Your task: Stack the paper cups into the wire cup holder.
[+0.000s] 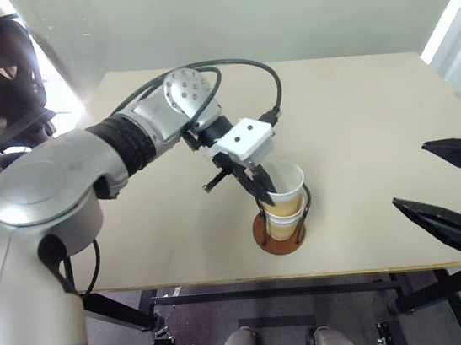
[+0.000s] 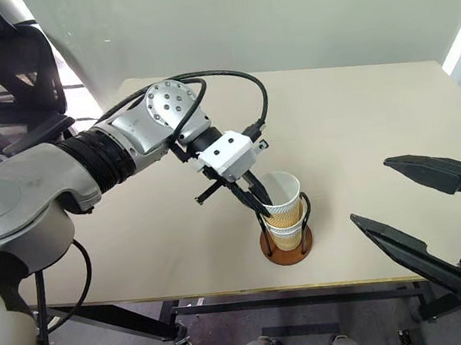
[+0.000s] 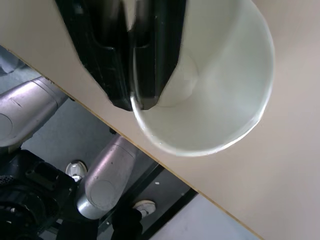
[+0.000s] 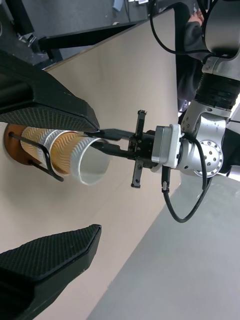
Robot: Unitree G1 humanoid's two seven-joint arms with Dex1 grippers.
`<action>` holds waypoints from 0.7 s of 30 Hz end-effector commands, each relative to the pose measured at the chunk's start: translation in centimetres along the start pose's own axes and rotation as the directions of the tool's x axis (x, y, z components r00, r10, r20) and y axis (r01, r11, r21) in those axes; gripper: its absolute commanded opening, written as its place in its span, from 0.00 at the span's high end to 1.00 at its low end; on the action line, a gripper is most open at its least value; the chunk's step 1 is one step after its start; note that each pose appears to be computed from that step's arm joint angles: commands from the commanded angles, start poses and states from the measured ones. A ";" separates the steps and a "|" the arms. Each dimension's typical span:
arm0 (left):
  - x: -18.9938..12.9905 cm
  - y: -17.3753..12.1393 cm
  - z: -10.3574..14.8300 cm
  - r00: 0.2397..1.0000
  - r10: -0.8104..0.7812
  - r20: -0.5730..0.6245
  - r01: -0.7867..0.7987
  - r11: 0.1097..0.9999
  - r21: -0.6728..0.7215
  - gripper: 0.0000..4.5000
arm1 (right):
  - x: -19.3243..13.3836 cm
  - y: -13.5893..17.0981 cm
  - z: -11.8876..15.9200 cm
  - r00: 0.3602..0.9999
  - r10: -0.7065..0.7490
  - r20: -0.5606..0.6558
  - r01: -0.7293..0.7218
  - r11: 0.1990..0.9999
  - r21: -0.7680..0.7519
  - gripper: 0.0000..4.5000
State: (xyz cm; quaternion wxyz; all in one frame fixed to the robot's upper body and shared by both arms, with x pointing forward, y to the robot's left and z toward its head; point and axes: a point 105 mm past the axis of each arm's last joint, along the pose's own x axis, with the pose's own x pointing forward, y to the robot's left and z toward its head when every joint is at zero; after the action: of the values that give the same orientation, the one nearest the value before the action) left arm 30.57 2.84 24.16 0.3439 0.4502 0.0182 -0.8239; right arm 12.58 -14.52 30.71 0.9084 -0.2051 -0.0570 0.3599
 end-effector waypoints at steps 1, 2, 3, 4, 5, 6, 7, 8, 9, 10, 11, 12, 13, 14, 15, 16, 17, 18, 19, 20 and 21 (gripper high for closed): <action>-0.6 0.4 0.7 1.000 0.000 -0.003 0.000 1.000 0.022 0.63 | -0.3 -0.1 0.4 1.000 -0.010 0.018 0.010 1.000 -0.018 0.33; -0.6 0.4 0.7 1.000 0.000 -0.006 0.000 0.999 0.033 0.55 | -0.3 -0.1 0.4 1.000 -0.009 0.016 0.009 1.000 -0.016 0.33; -0.5 0.4 0.7 1.000 -0.001 -0.007 0.001 0.999 0.036 0.48 | -0.3 -0.1 0.3 1.000 -0.008 0.015 0.008 1.000 -0.014 0.33; -0.5 0.4 0.7 1.000 0.001 -0.004 -0.001 0.999 0.038 0.40 | -0.3 -0.1 0.3 1.000 -0.006 0.012 0.006 1.000 -0.011 0.33; -0.6 0.4 0.7 1.000 0.005 -0.001 -0.005 0.999 0.040 0.40 | -0.4 0.0 0.2 1.000 -0.004 0.010 0.004 1.000 -0.009 0.33; -0.7 0.6 0.7 1.000 0.013 0.000 -0.013 0.999 0.042 0.40 | -0.4 0.0 0.1 1.000 -0.002 0.007 0.002 1.000 -0.007 0.33; -0.9 0.8 0.8 1.000 0.029 0.002 -0.029 0.999 0.043 0.40 | -0.4 0.0 0.1 1.000 0.000 0.004 0.000 1.000 -0.004 0.33; -1.1 1.0 0.9 0.999 0.047 0.006 -0.048 0.998 0.044 0.40 | -0.4 0.0 0.0 1.000 0.001 0.000 -0.001 1.000 -0.002 0.33; -1.8 1.4 1.3 0.996 0.087 0.028 -0.088 0.995 0.037 0.40 | -0.3 -0.1 -0.2 1.000 0.002 -0.008 -0.002 1.000 0.002 0.33; -2.5 1.8 1.7 0.990 0.129 0.049 -0.130 0.991 0.032 0.40 | -0.3 -0.1 -0.4 1.000 0.003 -0.015 -0.003 1.000 0.006 0.33; -3.2 2.0 2.0 0.984 0.164 0.069 -0.166 0.986 0.025 0.40 | -0.3 -0.2 -0.6 1.000 0.004 -0.024 -0.003 1.000 0.010 0.33; -3.8 2.2 2.3 0.976 0.197 0.089 -0.199 0.980 0.017 0.40 | -0.3 -0.3 -0.9 0.999 0.004 -0.033 -0.004 1.000 0.013 0.33; -4.5 2.3 2.5 0.968 0.229 0.106 -0.231 0.973 0.007 0.40 | -0.2 -0.4 -1.1 0.999 0.004 -0.043 -0.003 1.000 0.015 0.33; -5.1 2.3 2.7 0.959 0.257 0.120 -0.259 0.966 -0.002 0.40 | -0.2 -0.6 -1.4 0.999 0.002 -0.053 -0.001 1.000 0.018 0.33; -5.9 2.3 2.8 0.946 0.297 0.134 -0.297 0.955 -0.020 0.40 | -0.1 -0.7 -1.8 0.998 0.003 -0.069 -0.002 1.000 0.019 0.33; -6.7 2.3 2.8 0.932 0.330 0.146 -0.329 0.944 -0.036 0.40 | -0.1 -0.9 -2.2 0.996 0.003 -0.085 -0.002 1.000 0.019 0.33; -7.7 2.1 2.8 0.915 0.371 0.156 -0.366 0.929 -0.057 0.40 | -0.1 -1.2 -2.8 0.994 -0.002 -0.112 0.005 1.000 0.019 0.33; -8.5 1.9 2.7 0.900 0.404 0.164 -0.397 0.915 -0.077 0.40 | -0.1 -1.4 -3.4 0.991 -0.007 -0.136 0.010 1.000 0.017 0.33; -9.1 1.6 2.5 0.887 0.432 0.165 -0.421 0.902 -0.095 0.40 | -0.1 -1.7 -3.8 0.988 -0.008 -0.155 0.011 1.000 0.016 0.33; -10.0 1.0 2.0 0.869 0.469 0.156 -0.454 0.882 -0.124 0.40 | -0.1 -2.0 -4.2 0.985 -0.007 -0.170 0.009 1.000 0.013 0.33; -10.7 0.5 1.5 0.854 0.500 0.146 -0.481 0.864 -0.150 0.40 | -0.1 -2.3 -4.4 0.985 -0.002 -0.174 0.004 1.000 0.011 0.33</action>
State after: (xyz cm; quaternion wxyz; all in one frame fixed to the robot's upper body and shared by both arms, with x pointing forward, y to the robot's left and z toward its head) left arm 33.49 6.42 32.27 0.5480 0.3520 -0.0794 -0.7546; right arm 14.63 -16.78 27.30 0.9099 -0.2239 0.0316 0.3476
